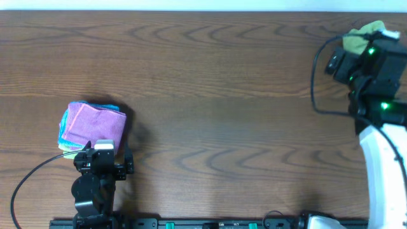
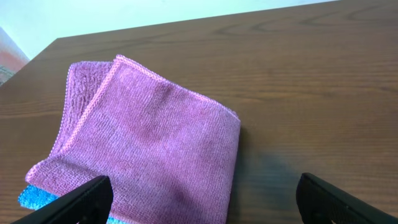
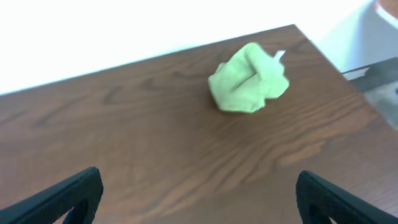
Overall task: Fold the cloth
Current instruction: 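Lower the right gripper onto the green cloth and pinch its edge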
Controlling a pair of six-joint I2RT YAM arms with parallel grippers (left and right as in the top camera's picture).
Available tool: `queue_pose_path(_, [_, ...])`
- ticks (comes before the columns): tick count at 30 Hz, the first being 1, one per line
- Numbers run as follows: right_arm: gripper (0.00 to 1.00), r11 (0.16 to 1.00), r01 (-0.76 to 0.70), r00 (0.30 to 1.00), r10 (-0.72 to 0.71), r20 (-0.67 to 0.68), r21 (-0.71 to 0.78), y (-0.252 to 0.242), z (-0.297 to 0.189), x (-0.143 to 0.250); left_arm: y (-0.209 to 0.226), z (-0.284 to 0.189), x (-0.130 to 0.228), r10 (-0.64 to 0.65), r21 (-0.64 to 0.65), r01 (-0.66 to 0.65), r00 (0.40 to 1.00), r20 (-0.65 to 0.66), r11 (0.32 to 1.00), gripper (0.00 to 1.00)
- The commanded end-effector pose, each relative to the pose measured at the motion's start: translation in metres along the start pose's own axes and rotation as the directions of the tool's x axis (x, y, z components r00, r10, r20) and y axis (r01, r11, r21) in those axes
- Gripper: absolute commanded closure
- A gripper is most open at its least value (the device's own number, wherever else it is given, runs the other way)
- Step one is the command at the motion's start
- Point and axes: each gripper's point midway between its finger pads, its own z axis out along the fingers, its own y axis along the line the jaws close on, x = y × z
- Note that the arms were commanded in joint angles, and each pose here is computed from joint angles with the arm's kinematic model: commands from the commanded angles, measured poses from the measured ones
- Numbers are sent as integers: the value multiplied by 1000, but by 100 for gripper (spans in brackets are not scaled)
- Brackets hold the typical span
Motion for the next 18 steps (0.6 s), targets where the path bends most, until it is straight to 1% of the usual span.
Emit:
queue_pose_path(1, [1,997,-50,998,48,37,52,-19,4,-21,-2,3,9,19,2,-19,1000,-21,1000,5])
queue_pose_path(3, [1,995,-60,997,56,52,76,-30,7,-26,-2,3,9,19,2,-19,1000,-21,1000,5])
queue_pose_path(6, [1,993,-31,997,23,78,115,-48,12,-33,-2,3,9,19,2,-19,1000,-21,1000,5])
queue_pose_path(9, [1,979,-24,996,7,85,202,-80,14,-36,-2,3,9,19,2,-19,1000,-21,1000,5])
queue_pose_path(12, [1,973,-81,994,63,88,216,-93,16,-35,-2,3,9,19,2,-19,1000,-21,1000,5])
queue_pose_path(14, [1,977,-84,994,69,82,198,-94,23,-33,-2,3,9,19,2,-19,1000,-21,1000,5])
queue_pose_path(18, [1,975,-80,997,79,10,205,-98,51,-12,-2,3,9,19,2,-19,1000,-21,1000,5])
